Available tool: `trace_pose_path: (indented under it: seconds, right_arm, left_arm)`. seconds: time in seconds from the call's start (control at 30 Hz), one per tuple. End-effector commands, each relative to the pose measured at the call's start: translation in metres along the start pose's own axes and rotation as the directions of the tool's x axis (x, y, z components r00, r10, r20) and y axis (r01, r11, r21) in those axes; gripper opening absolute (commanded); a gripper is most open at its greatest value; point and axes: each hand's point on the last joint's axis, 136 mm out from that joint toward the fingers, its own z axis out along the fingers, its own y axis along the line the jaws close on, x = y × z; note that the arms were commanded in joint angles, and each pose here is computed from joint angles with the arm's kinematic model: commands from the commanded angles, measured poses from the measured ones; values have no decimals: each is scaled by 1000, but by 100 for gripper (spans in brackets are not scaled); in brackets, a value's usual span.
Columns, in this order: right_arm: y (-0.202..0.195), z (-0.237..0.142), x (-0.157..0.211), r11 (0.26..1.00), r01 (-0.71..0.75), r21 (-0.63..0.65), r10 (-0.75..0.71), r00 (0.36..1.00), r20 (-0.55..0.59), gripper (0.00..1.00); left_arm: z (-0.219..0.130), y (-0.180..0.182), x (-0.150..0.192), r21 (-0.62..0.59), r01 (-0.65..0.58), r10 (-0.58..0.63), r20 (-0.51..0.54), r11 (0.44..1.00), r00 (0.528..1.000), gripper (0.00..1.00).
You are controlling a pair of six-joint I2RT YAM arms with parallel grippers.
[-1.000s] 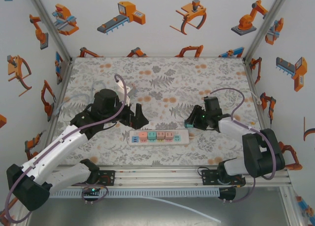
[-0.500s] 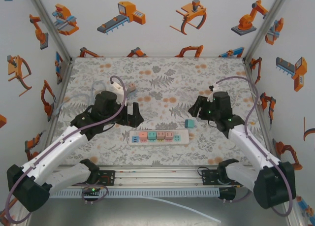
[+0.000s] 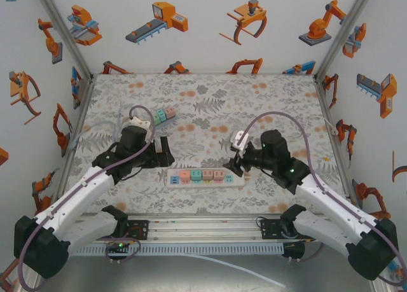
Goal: Pull the plug off the socket
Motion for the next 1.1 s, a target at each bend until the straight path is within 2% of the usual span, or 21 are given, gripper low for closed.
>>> trace_pose_path:
  seconds: [0.0,0.2,0.43,0.6,0.83,1.07]
  right_arm:
    - [29,11,13,976,170,-140,-175,984,-24,61]
    - [50,33,28,953,144,-267,-164,985,-53,60]
    - [53,52,54,947,107,-302,-152,980,-129,59]
    - [52,62,71,946,99,-309,-160,971,-180,52]
    - [53,67,77,945,93,-315,-157,970,-184,44]
    - [51,66,83,950,87,-299,-155,966,-210,40]
  left_arm:
    - [2,8,7,-20,37,-37,-10,999,999,97]
    - [12,14,22,-44,35,-38,-72,998,997,97]
    - [28,17,37,-43,43,-48,-127,998,991,100]
    - [40,20,53,-45,52,-59,-176,998,983,86]
    - [58,19,77,-31,65,-72,-285,997,956,65]
    - [68,12,88,14,81,-72,-340,997,938,60]
